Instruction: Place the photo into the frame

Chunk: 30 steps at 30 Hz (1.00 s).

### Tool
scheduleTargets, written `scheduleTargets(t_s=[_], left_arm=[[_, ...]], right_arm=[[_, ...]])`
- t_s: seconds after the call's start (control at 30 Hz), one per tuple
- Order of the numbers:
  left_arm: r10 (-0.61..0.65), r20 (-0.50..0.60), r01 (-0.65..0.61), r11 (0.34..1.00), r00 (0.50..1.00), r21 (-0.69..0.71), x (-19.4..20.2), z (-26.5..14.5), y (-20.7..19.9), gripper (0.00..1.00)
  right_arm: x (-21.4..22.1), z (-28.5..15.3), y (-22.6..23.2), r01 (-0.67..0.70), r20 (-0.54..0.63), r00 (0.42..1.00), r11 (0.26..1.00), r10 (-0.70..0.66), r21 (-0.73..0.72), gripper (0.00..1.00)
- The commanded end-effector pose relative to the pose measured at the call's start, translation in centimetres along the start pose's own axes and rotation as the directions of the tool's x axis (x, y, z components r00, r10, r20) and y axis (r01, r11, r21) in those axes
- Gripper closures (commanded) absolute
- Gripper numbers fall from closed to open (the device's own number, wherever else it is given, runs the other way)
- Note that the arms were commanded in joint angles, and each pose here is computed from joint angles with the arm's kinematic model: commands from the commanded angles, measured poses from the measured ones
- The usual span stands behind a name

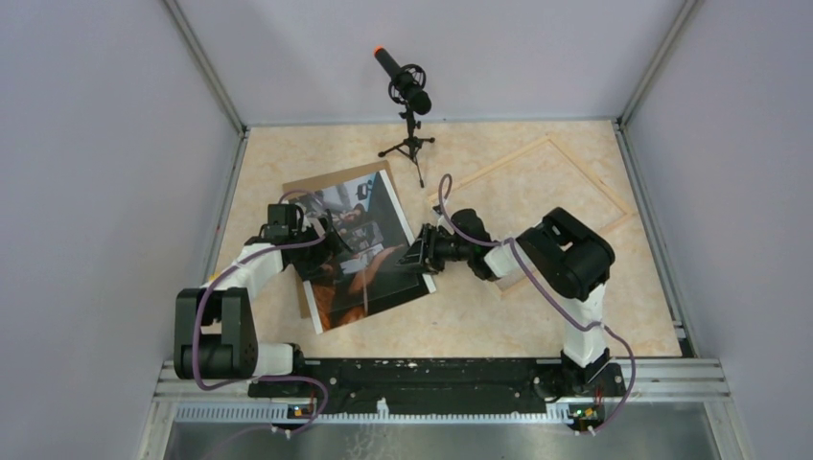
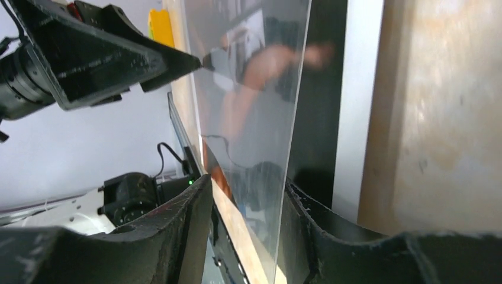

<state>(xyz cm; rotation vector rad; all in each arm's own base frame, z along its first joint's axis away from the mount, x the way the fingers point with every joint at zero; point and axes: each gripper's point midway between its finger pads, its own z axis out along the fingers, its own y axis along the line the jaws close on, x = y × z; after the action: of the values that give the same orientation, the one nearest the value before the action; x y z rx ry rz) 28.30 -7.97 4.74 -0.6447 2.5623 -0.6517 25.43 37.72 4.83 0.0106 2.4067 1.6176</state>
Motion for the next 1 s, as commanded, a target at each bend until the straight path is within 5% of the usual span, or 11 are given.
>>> scheduleTargets(t_s=[0.0, 0.1, 0.27, 0.57, 0.7, 0.97], left_arm=[[0.046, -0.001, -0.046, 0.999, 0.999, 0.017, 0.3, -0.5, -0.1, 0.02], [0.082, 0.029, -0.084, 0.994, 0.996, 0.072, -0.7, -1.7, -1.9, 0.02], [0.161, 0.086, -0.173, 0.973, 0.983, 0.153, -1.7, -4.1, -5.5, 0.02], [0.244, 0.259, -0.301, 0.93, 0.935, 0.212, -4.9, -9.2, -9.8, 0.02], [0.231, 0.241, -0.285, 0.933, 0.943, 0.221, -4.5, -8.4, -9.5, 0.02], [0.064, 0.108, -0.085, 0.976, 0.992, 0.202, -0.4, -3.3, -5.4, 0.02]], right_arm=[[-3.0, 1.8, 3.0, 0.091, 0.04, 0.995, 0.993, -0.088, -0.078, 0.58], [-3.7, 2.6, 3.3, 0.091, 0.042, 0.995, 0.992, -0.087, -0.091, 0.68], [-4.1, 2.7, 5.1, 0.09, 0.036, 0.996, 0.986, -0.086, -0.141, 1.0], [1.4, -5.5, 4.4, 0.143, -0.043, 0.989, 0.985, -0.14, 0.091, 1.0], [4.5, -9.0, 2.0, 0.115, -0.057, 0.993, 0.974, -0.106, 0.193, 1.0], [6.3, -11.2, 2.0, 0.1, 0.0, 0.995, 0.986, -0.101, 0.131, 1.0]])
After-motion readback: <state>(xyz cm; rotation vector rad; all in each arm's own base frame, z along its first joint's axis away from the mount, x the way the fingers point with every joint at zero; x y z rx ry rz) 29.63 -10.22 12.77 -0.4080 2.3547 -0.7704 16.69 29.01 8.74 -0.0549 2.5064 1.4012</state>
